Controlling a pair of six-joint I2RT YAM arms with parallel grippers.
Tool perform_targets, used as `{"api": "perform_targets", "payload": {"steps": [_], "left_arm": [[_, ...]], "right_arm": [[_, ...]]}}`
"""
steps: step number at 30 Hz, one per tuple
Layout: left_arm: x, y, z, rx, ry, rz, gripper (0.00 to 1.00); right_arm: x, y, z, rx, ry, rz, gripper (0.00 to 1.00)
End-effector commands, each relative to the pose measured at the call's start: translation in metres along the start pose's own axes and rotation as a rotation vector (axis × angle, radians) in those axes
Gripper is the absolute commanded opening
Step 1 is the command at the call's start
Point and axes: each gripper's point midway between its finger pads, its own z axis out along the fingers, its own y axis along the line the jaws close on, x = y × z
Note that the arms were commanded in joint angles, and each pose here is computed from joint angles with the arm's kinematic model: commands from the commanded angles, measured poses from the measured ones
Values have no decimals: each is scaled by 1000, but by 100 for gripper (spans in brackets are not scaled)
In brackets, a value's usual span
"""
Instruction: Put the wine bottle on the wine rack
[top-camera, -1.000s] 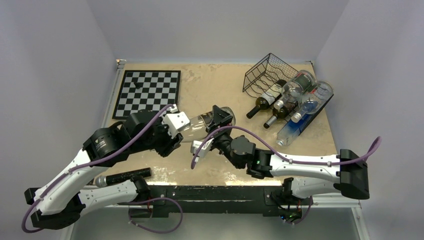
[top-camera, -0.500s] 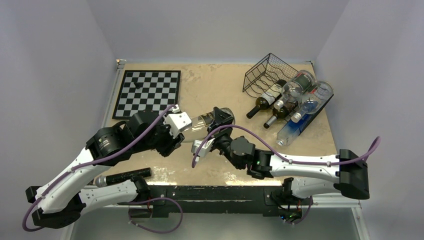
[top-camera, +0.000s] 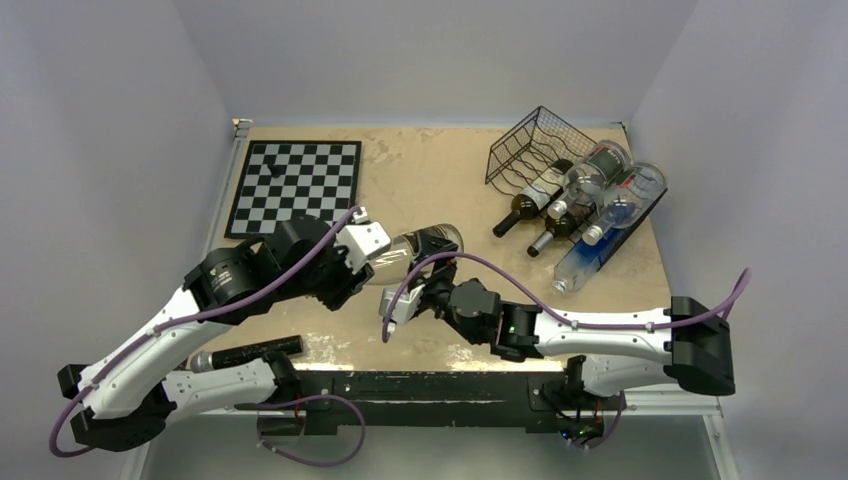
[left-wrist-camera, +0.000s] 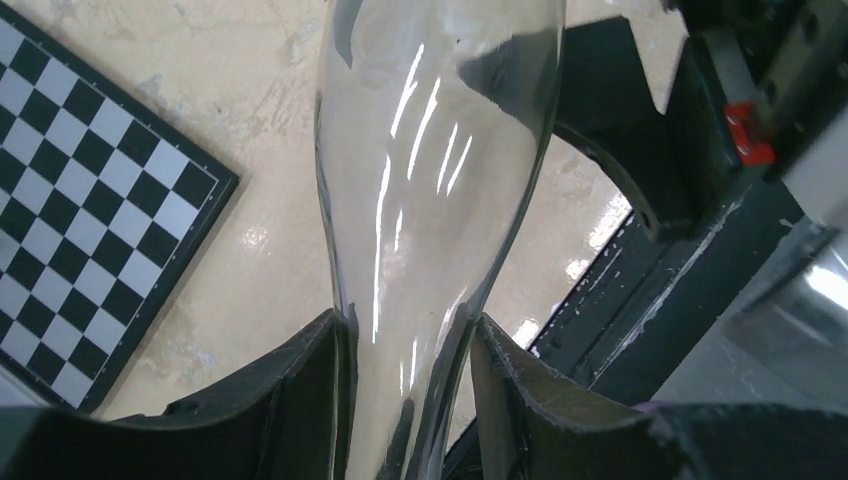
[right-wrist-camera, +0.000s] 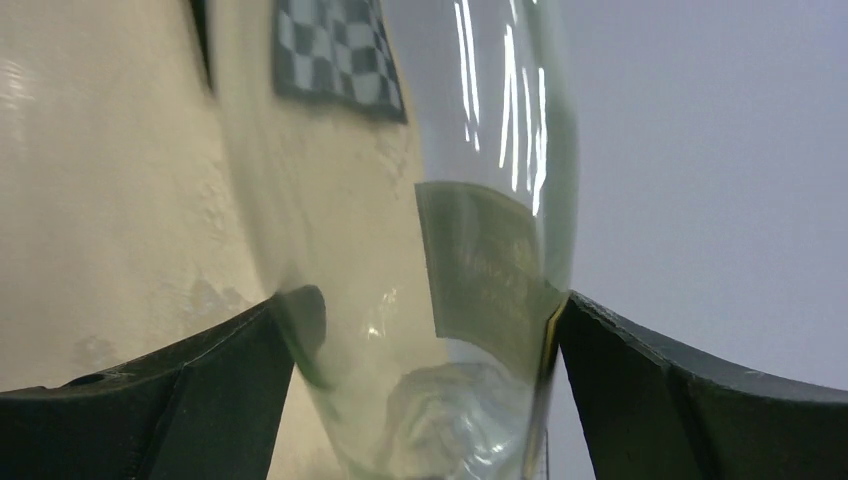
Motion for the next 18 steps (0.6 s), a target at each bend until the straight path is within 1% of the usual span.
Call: {"api": "perform_targets", "payload": {"steps": [1,4,7,14,18], "left_arm": [[-77,24,-22,-105,-293,-48,0],[-73,21,-21,-85,-258,-23,0],[-66,22,-21,-91,-228,-13,0],[-61,23,-19,-102,-233,-28,0],[-62,28,-16,-132,-239,-54,0]], "right_arm": [[-29,10,1,-53,-96,113,99],[-30,17,-1,-80,-100,129,99],[-30,14,-5,-78,-108,152,99],[-29,7,-19,-85,-117,237,99],[-25,-4,-33,-71,-116,327,99]]}}
